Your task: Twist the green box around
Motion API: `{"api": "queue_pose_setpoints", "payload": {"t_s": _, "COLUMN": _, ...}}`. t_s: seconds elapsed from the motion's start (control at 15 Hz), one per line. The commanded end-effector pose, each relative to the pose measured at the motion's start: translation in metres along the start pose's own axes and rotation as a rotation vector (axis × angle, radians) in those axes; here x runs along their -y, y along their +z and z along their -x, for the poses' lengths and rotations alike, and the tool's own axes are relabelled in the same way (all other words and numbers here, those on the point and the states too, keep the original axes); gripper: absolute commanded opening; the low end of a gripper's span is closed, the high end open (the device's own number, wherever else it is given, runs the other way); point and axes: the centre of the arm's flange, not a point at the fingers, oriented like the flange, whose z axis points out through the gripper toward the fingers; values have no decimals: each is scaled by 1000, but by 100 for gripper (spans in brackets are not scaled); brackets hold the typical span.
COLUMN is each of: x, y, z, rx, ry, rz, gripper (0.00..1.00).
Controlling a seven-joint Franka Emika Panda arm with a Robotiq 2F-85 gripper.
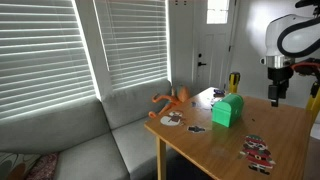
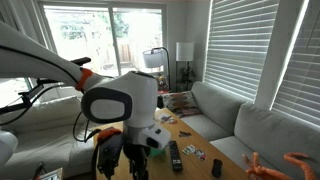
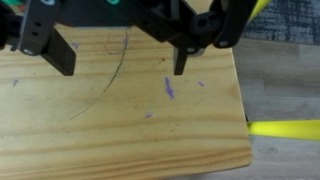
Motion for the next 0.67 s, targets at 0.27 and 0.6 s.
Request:
{"api": "queue_pose_setpoints", "payload": {"t_s": 0.27, "x": 0, "y": 0, "z": 0, "rx": 0, "ry": 0, "rz": 0, "gripper": 100}}
{"api": "queue_pose_setpoints", "payload": {"t_s": 0.6, "x": 27, "y": -25, "z": 2, "rx": -26, "ry": 84, "rz": -79, "gripper": 100}}
